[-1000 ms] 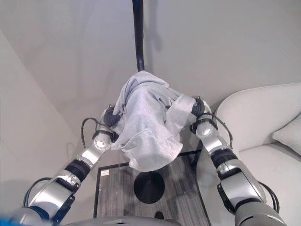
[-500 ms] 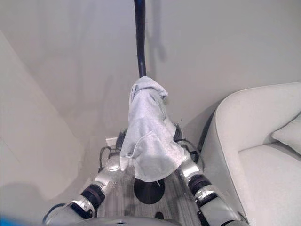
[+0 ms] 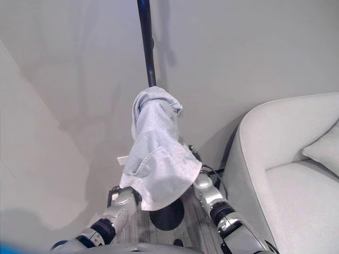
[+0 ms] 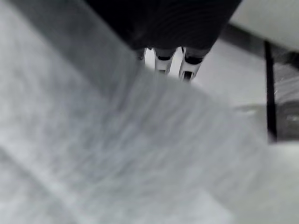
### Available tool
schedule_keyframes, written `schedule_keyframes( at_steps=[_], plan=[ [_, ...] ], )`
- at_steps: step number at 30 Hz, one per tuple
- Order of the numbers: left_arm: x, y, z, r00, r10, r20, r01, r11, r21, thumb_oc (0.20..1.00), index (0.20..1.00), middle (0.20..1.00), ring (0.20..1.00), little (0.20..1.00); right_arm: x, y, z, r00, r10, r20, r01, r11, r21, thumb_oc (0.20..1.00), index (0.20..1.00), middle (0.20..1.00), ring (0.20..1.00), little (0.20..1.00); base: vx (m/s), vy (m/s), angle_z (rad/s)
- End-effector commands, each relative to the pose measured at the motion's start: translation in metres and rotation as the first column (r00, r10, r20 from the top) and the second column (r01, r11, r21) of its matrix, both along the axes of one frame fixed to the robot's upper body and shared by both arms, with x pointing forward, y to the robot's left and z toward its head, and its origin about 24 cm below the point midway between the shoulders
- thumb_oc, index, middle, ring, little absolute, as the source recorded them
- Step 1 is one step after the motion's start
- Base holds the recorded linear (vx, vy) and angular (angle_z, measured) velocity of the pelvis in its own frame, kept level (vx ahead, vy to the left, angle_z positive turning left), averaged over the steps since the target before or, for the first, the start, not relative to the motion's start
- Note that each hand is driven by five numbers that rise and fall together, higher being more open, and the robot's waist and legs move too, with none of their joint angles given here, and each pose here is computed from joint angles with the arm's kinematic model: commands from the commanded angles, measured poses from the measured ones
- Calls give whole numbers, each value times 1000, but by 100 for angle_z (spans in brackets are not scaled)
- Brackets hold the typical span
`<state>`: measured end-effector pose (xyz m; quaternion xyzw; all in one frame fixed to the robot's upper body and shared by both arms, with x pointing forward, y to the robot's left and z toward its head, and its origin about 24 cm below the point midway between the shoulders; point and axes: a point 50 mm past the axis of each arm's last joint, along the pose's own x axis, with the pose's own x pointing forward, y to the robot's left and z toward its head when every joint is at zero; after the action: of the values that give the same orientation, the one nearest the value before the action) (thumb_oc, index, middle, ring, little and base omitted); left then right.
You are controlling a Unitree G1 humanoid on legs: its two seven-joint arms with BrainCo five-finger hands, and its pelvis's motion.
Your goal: Hang the clothes on the sofa on the clothes rack.
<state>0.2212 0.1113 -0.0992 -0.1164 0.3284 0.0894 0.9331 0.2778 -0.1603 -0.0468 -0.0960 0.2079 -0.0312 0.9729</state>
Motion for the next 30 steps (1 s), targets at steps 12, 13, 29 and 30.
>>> schedule_keyframes(
  at_steps=[12,13,29,30],
  plan=[
    [-62,91,-33,944,283,-169,-260,954,147,1000,1000,1000,1000,1000,-63,-40,-11,978,-210,-2,207,963,174,1000,1000,1000,1000,1000,1,3,-1],
    [-72,94,-39,922,327,-206,-301,942,149,1000,1000,1000,1000,1000,-73,-40,-16,957,-287,-27,284,922,264,1000,1000,1000,1000,1000,0,0,0],
    [-108,78,-64,877,244,-414,-239,969,64,1000,1000,1000,1000,1000,-223,-51,-128,79,-586,-806,986,-74,151,1000,1000,1000,1000,1000,19,11,-1],
    [-108,76,-65,880,211,-425,-200,977,70,1000,1000,1000,1000,1000,-226,-50,-128,61,-578,-814,992,-55,113,1000,1000,1000,1000,1000,57,13,5]
  ],
)
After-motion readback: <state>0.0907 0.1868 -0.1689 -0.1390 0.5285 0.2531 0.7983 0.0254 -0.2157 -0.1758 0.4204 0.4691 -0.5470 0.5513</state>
